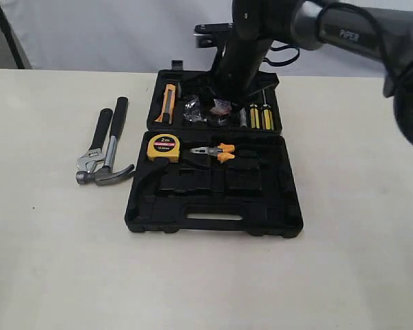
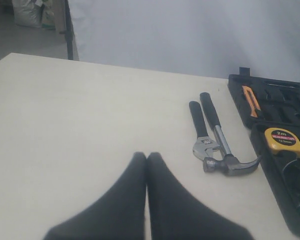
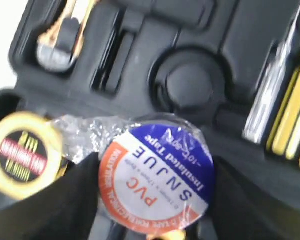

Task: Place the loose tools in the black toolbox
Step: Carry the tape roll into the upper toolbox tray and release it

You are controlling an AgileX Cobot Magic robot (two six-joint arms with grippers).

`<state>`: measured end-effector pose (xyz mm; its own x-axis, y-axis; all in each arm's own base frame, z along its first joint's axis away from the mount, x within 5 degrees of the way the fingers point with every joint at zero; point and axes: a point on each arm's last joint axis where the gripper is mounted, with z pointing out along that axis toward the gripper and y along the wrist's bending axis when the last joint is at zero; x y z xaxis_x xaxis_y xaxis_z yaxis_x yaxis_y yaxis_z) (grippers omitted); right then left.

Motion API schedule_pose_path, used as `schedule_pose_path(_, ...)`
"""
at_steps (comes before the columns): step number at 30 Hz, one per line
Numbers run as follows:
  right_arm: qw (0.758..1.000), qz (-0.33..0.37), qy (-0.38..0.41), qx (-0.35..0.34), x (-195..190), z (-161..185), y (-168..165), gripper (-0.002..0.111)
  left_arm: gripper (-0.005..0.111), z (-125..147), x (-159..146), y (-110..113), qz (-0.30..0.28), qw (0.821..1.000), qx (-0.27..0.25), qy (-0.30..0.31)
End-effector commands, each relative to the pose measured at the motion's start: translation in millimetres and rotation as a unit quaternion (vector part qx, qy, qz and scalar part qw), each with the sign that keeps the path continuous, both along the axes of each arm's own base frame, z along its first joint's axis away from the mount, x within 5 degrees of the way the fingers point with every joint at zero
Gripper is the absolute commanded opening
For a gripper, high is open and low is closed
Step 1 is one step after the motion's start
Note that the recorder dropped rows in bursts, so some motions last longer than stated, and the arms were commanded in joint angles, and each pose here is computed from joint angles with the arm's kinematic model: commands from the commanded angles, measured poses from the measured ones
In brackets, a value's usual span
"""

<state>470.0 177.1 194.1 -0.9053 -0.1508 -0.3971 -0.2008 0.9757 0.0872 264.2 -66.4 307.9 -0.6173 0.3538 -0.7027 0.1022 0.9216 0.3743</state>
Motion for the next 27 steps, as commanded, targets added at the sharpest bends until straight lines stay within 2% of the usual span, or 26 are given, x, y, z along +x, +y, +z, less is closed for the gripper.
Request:
schedule_pose_path(1, 0.999, -0.03, -0.01, 0.007, 29, -12, -13, -0.001, 0.001, -1, -2, 0, 0.001, 1.0, -0.014, -0.002)
schedule_pose_path(8, 0.999, -0.038, 0.007, 0.0, 48, -50, -16, 0.0, 0.001, -1, -2, 0, 0.001, 1.0, -0.014, -0.002)
schedule_pose_path(16, 0.999, -0.043, 0.02, 0.019, 51, -68, -12, 0.0, 0.001, -1, -2, 0, 0.001, 1.0, -0.014, -0.002)
schedule_pose_path(18, 0.999, -0.043, 0.024, 0.021, 50, -69, -11, 0.006, 0.001, -1, -2, 0, 0.001, 1.0, -0.014, -0.002)
schedule_pose_path(24, 0.998, -0.041, 0.028, 0.028, 50, -66, -10, 0.049, 0.001, -1, -2, 0, 0.001, 1.0, -0.014, -0.002)
schedule_pose_path(27, 0.997, -0.042, 0.042, 0.046, 48, -64, -7, 0.057, 0.001, -1, -2, 0, 0.001, 1.0, -0.014, -0.002)
